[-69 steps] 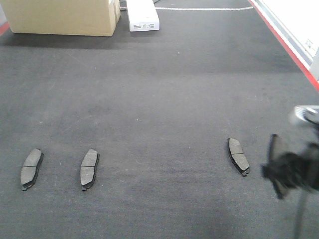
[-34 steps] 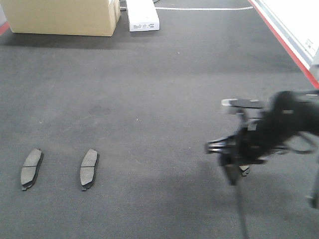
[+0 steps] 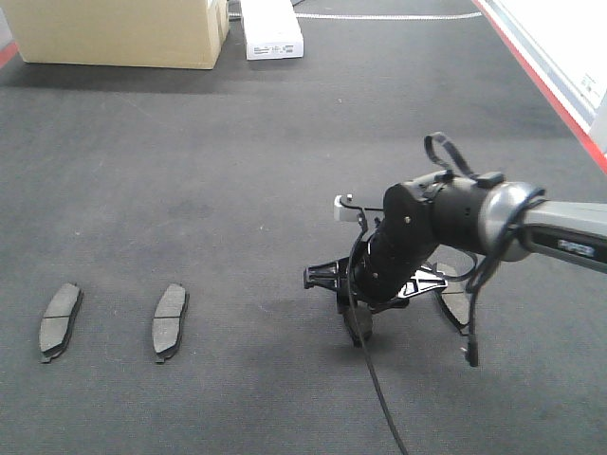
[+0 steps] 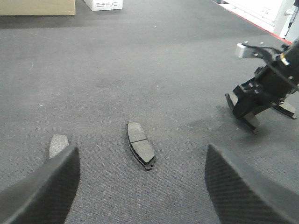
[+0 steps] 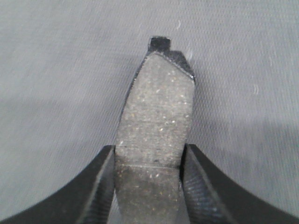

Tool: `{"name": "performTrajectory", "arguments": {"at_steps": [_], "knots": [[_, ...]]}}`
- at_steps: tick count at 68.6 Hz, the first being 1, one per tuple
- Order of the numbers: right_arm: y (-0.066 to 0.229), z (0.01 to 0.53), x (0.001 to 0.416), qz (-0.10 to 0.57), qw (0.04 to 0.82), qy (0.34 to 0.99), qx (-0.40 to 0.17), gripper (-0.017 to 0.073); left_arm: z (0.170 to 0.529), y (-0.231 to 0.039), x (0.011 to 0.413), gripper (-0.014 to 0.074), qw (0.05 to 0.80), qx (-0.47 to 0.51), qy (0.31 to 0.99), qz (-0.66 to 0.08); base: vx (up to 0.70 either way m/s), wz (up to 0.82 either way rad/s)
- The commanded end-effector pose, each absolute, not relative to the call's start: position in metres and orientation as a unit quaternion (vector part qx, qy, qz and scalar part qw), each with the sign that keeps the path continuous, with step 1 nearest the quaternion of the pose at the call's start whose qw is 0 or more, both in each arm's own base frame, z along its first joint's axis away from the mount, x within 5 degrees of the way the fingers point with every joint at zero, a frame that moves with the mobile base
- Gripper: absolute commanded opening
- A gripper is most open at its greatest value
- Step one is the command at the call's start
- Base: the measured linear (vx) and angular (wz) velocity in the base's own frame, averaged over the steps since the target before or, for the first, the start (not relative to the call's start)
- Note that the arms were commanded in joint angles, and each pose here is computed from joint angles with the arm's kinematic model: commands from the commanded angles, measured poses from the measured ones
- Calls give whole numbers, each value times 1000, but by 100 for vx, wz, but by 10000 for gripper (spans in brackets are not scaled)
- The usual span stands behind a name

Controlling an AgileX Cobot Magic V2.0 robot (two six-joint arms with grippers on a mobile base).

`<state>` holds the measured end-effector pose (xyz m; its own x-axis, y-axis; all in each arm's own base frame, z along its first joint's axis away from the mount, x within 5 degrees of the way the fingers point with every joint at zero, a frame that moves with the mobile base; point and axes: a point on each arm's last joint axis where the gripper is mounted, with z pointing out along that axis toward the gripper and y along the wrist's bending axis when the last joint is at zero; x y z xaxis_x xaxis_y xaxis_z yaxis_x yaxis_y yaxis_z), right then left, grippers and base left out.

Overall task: Move and align brake pads A on conveyor
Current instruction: 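Lower the right gripper's brake pad onto the belt beside the other pad and release, then raise the open right gripper away from the placed pad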

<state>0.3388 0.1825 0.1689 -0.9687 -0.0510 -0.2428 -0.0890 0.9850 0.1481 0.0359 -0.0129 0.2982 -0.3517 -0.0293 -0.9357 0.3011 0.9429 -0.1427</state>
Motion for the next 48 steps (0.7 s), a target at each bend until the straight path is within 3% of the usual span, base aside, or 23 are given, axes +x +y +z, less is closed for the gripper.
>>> {"name": "performTrajectory", "arguments": {"at_steps": [1, 17, 30, 48], "knots": [[184, 187, 345, 90, 153, 983, -35, 300, 310, -14, 38, 545, 592, 83, 786, -155, 0, 0], [181, 193, 348, 94, 147, 984, -25, 498, 310, -14, 38, 545, 592, 83, 786, -155, 0, 0], [150, 227, 349, 84, 150, 985, -18, 505, 310, -14, 38, 545, 592, 83, 786, -155, 0, 0], [90, 292, 327, 73, 226, 971, -32, 505, 310, -14, 38, 545, 592, 83, 786, -155, 0, 0]]}}
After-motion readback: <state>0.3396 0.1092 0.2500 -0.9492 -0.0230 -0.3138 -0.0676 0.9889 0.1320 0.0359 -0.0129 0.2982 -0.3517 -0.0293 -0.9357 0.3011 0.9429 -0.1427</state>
